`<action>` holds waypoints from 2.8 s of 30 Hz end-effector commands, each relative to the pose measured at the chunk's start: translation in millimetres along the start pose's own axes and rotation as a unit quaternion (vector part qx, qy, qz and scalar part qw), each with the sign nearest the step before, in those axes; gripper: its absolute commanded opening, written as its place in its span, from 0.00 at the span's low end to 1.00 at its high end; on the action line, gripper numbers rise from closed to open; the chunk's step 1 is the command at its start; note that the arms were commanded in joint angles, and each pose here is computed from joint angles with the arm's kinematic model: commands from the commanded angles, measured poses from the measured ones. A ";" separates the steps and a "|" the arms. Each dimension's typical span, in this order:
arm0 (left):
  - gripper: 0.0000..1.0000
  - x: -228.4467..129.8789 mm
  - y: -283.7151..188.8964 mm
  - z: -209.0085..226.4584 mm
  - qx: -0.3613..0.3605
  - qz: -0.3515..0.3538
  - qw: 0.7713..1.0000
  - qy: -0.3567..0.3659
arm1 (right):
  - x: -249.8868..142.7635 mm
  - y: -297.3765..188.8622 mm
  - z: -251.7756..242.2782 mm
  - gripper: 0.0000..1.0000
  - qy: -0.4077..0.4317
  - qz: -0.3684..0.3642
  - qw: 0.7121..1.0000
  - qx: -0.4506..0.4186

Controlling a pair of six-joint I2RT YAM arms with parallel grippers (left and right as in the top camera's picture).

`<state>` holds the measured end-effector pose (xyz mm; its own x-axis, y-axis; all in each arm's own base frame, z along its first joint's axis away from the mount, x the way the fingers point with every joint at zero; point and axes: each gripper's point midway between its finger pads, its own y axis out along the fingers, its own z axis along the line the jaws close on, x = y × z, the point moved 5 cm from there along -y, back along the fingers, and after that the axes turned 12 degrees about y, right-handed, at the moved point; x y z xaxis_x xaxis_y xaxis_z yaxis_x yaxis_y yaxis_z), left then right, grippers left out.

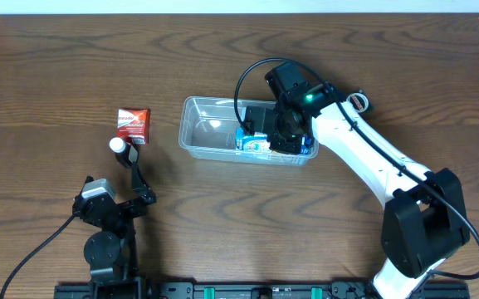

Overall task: Pack container
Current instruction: 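Lower the blue box into the container's right side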

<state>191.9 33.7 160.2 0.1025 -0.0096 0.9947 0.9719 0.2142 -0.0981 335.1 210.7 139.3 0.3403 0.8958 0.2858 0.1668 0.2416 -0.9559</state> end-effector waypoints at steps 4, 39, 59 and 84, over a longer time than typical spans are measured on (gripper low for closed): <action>0.98 -15.0 1.0 0.3 0.003 0.026 1.000 0.012 | 3.4 -2.0 -7.7 0.14 0.000 -0.006 1.000 -0.017; 0.98 -15.0 1.0 0.3 0.003 0.026 1.000 0.012 | 5.3 -9.9 10.1 0.14 0.013 -0.011 0.999 0.042; 0.98 -15.0 1.0 0.3 0.003 0.026 1.000 0.012 | 4.3 -20.0 14.2 0.10 0.013 -0.001 0.998 0.059; 0.98 -15.0 1.0 0.3 0.003 0.026 1.000 0.012 | -7.3 7.4 -5.5 0.13 0.025 0.025 0.998 0.049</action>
<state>191.9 33.7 160.2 0.1025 -0.0096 0.9947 0.9719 0.2142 -0.0981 330.3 209.9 136.3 0.3817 0.8894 0.2516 0.0522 0.2510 -0.9666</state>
